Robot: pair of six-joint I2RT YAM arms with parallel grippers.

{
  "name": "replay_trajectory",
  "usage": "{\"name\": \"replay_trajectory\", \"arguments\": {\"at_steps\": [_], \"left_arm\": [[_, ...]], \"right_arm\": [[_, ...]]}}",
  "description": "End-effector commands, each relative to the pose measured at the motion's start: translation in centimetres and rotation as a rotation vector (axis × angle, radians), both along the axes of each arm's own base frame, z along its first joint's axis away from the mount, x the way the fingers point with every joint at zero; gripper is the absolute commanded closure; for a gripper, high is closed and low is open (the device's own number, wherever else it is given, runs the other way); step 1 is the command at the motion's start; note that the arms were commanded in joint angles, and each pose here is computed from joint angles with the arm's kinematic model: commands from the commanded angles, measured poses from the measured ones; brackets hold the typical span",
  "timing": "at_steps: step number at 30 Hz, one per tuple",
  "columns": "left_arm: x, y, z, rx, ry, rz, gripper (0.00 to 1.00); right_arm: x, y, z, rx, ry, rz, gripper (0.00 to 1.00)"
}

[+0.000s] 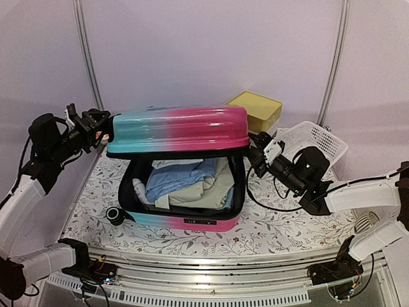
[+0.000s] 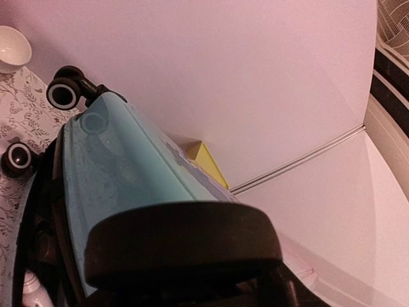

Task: Open, take out, and arrange the luggage
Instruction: Open the luggage at the center of the board.

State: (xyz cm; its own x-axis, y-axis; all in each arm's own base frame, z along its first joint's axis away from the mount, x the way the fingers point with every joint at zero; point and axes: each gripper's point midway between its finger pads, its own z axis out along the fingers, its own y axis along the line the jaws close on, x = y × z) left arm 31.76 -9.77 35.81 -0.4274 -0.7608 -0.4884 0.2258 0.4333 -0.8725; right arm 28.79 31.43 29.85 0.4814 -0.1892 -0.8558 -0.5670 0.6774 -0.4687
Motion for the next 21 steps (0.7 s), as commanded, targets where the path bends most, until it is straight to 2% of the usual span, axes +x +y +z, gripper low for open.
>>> {"name": "replay_trajectory", "arguments": {"at_steps": [1,4,9,14,17,21], "left_arm": [[-3.0,0.2,5.2,0.172,-0.212,0.017,0.36],[-4.0,1.4,6.0,0.313,-0.238,0.084,0.19],[-7.0,3.1,7.0,0.502,-0.291,0.168,0.04],[-9.5,3.4,7.6,0.637,-0.361,0.174,0.02],[-10.6,2.6,7.7,0.710,-0.440,0.130,0.05],[-9.9,2.3,6.6,0.760,-0.487,0.124,0.06]], "right_arm": [[0.9,0.5,4.4,0.127,0.026,-0.007,0.63],[2.2,0.4,5.2,0.165,0.069,-0.051,0.62],[3.5,1.0,5.7,0.181,0.128,-0.070,0.62],[4.9,0.5,6.6,0.233,0.169,-0.102,0.62],[5.5,0.3,7.3,0.265,0.197,-0.097,0.62],[6.4,0.7,7.6,0.273,0.238,-0.085,0.62]]}}
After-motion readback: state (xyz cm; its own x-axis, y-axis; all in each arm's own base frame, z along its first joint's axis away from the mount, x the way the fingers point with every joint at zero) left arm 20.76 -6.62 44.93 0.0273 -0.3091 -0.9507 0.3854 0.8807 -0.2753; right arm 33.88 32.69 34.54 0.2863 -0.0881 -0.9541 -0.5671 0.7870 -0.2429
